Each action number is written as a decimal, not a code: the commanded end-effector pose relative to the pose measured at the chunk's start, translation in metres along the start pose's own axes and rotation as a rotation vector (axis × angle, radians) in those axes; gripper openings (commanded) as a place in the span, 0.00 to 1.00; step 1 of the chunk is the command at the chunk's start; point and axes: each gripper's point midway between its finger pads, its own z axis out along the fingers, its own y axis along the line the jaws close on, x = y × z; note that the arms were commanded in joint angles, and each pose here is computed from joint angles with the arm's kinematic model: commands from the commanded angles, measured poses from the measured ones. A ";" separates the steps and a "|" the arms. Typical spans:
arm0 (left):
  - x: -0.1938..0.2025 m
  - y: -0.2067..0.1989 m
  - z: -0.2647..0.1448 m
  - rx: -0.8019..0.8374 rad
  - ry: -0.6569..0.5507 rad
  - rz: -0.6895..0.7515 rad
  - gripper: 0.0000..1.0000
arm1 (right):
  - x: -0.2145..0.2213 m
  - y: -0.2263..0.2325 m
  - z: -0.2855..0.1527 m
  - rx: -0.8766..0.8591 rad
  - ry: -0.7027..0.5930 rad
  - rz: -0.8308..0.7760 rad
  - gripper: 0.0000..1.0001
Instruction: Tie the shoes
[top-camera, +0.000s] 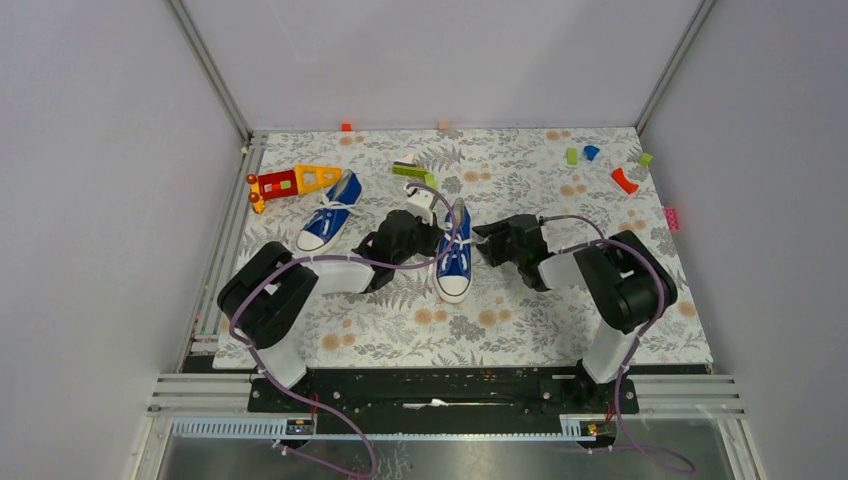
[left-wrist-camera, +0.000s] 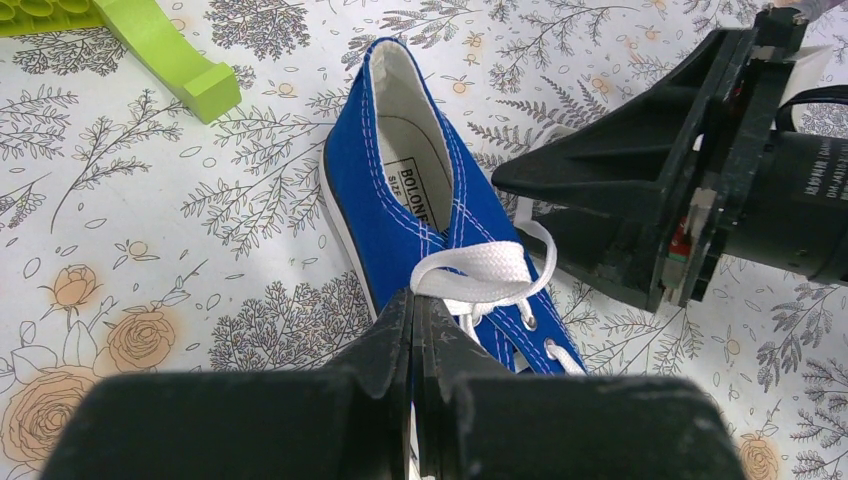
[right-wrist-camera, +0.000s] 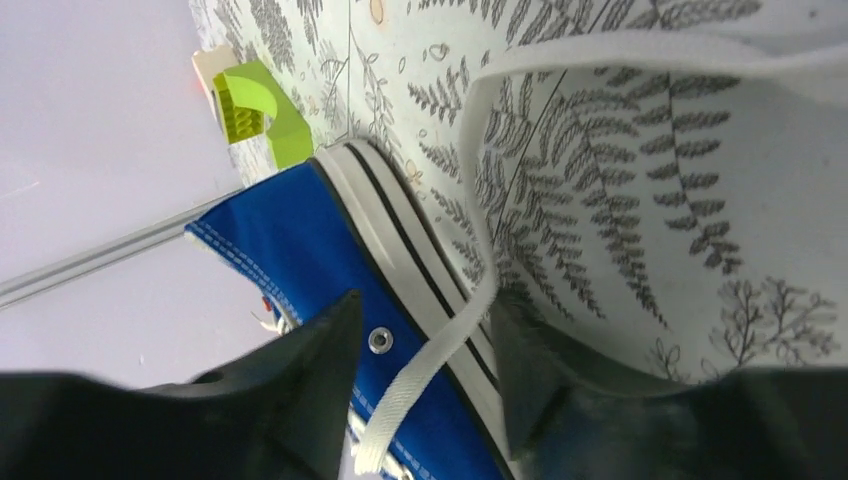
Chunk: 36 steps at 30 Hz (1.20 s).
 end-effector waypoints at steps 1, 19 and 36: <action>-0.027 -0.011 -0.004 0.034 -0.079 -0.009 0.00 | -0.009 0.008 0.014 -0.018 -0.061 0.025 0.50; -0.028 -0.011 -0.002 0.013 -0.023 0.015 0.00 | -0.033 0.071 -0.039 -0.247 -0.126 -0.543 0.00; -0.041 -0.031 -0.008 0.084 0.098 0.257 0.00 | 0.035 0.126 -0.045 -0.483 0.256 -0.750 0.03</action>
